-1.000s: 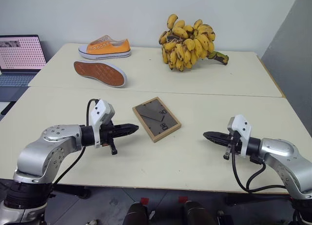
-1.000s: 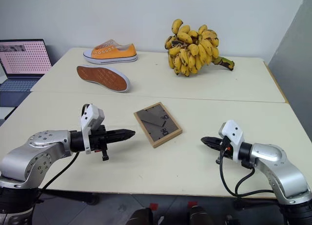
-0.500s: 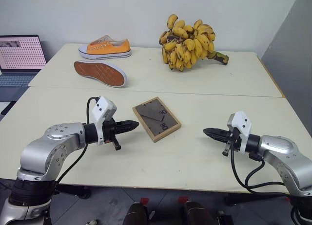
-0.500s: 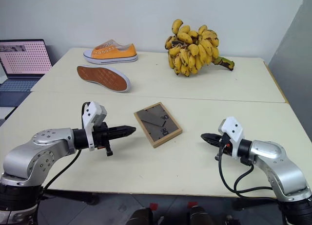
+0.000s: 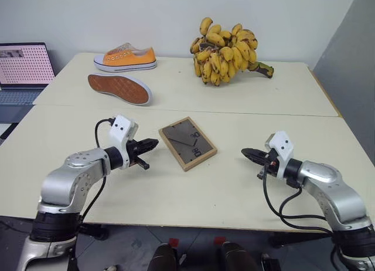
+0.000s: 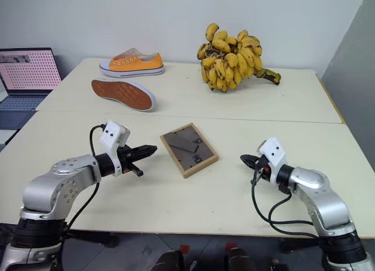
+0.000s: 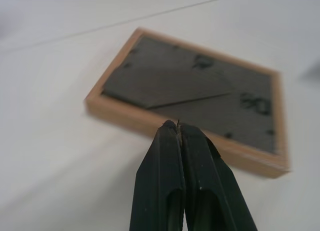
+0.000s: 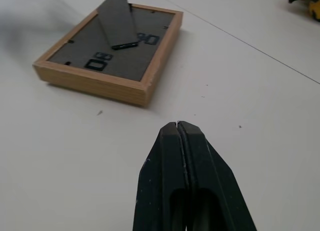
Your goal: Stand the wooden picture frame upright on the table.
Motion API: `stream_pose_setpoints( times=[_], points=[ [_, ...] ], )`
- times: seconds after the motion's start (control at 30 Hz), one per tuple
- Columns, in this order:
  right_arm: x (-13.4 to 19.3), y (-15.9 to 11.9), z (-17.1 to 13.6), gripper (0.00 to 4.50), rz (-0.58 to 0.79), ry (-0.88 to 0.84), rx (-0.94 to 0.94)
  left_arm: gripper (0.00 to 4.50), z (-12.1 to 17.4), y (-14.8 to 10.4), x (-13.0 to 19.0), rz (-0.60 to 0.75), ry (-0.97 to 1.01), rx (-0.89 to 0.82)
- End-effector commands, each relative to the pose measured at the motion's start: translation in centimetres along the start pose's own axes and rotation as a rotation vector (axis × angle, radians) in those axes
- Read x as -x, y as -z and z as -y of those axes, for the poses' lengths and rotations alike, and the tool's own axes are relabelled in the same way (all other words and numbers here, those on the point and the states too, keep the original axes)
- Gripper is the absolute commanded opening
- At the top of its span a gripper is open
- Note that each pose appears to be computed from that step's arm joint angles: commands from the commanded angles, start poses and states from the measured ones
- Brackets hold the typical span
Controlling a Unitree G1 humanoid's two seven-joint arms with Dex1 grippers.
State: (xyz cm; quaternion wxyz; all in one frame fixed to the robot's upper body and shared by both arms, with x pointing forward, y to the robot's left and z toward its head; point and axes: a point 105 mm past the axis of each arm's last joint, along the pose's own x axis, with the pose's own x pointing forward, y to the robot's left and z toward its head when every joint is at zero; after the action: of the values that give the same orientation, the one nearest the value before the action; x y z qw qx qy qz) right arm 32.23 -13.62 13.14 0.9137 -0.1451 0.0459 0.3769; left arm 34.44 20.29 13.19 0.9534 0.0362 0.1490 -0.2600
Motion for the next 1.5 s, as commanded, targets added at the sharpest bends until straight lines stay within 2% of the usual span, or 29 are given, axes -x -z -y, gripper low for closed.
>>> stream_pose_setpoints(
  times=[0.03, 0.17, 0.53, 0.83, 1.0, 1.23, 1.37, 1.5],
  points=[
    [-2.4, -0.8, 0.9, 0.00, 0.046, 0.082, 0.075, 0.08, -2.7, 0.0, -0.8, 0.048, -0.165, 0.016],
    [-4.8, -0.1, 0.7, 0.00, 0.045, 0.096, 0.086, 0.08, -2.9, 1.0, -3.3, 0.052, -0.196, 0.061],
    [-7.9, 3.3, 0.5, 0.00, -0.010, 0.137, 0.042, 0.08, 0.0, -0.3, -8.5, 0.079, -0.069, 0.035],
    [-7.2, 0.5, -2.4, 0.00, 0.102, 0.090, -0.016, 0.08, 3.1, -1.8, -11.3, 0.084, 0.061, -0.035],
    [-6.0, -1.5, -2.3, 0.00, 0.152, 0.129, -0.048, 0.08, 4.4, -2.6, -12.2, 0.088, 0.125, -0.068],
    [-4.8, -0.5, -1.0, 0.00, 0.094, 0.163, -0.017, 0.08, 4.0, -2.0, -11.1, 0.022, 0.185, -0.115],
    [-4.1, -0.1, -0.3, 0.00, 0.078, 0.177, 0.003, 0.08, 2.7, -2.2, -8.0, -0.081, 0.268, -0.143],
    [-3.4, 0.5, 0.2, 0.00, 0.060, 0.190, 0.018, 0.08, 2.1, -3.0, -4.7, -0.199, 0.381, -0.073]
  ],
)
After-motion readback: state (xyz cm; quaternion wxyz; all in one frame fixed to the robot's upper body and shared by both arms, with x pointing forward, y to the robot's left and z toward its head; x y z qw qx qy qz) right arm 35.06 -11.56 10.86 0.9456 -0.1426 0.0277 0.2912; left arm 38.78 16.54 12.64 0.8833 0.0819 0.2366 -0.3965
